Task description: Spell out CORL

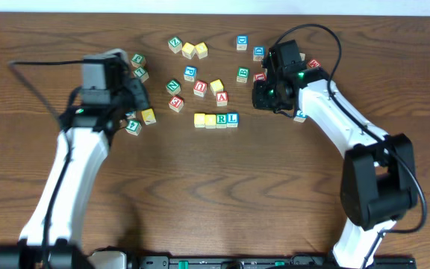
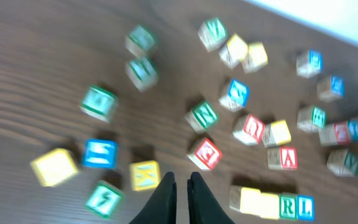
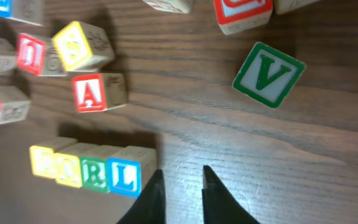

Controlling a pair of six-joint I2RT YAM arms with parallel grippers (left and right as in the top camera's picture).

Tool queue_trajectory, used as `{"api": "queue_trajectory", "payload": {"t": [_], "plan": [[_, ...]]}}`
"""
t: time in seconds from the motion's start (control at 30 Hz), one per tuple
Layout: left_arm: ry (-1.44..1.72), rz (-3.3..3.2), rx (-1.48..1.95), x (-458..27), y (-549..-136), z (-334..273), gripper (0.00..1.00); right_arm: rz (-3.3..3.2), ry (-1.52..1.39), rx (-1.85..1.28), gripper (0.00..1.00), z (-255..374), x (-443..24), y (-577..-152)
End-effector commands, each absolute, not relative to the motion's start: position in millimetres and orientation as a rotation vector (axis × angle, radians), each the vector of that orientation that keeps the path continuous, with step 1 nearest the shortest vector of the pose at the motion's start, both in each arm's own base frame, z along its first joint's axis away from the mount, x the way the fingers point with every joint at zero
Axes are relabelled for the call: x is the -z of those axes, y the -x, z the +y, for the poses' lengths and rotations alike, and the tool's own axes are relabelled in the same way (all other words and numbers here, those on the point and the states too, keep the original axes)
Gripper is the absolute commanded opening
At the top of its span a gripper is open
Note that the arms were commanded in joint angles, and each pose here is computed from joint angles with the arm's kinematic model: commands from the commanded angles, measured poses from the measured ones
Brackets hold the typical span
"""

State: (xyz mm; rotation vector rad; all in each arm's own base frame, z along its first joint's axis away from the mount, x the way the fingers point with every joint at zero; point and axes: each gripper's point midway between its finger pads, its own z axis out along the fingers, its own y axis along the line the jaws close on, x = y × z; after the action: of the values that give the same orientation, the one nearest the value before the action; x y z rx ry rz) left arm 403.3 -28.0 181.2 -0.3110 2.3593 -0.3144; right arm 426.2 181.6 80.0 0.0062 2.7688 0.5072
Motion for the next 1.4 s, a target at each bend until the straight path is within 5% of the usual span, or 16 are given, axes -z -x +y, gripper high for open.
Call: {"api": "queue_trajectory", "payload": {"t": [0.0, 0.13, 0.2, 0.37, 0.47, 0.73, 1.37], "plan": [[0.361, 2.219, 0.264, -233, -392, 6, 0.26, 2.585, 0.071, -0.525, 0.27, 170, -160, -431], [0.425, 2.132, 0.224, -264, -372, 33, 0.46, 2.493, 0.033, -0.475, 0.44, 140, -209, -421], [0.457, 2.096, 0.203, -277, -360, 45, 0.57, 2.447, 0.018, -0.461, 0.61, 123, -234, -413], [0.51, 2.082, 0.174, -284, -339, 59, 0.99, 2.371, -0.068, -0.432, 0.91, 85, -279, -385], [0.525, 2.128, 0.175, -274, -333, 57, 0.98, 2.337, -0.102, -0.415, 0.99, 69, -298, -367], [0.563, 2.176, 0.187, -260, -334, 57, 0.98, 2.273, -0.093, -0.387, 0.99, 57, -328, -333], [0.568, 2.191, 0.187, -255, -335, 58, 0.98, 2.371, 0.042, -0.273, 0.99, 52, -310, -312]]}}
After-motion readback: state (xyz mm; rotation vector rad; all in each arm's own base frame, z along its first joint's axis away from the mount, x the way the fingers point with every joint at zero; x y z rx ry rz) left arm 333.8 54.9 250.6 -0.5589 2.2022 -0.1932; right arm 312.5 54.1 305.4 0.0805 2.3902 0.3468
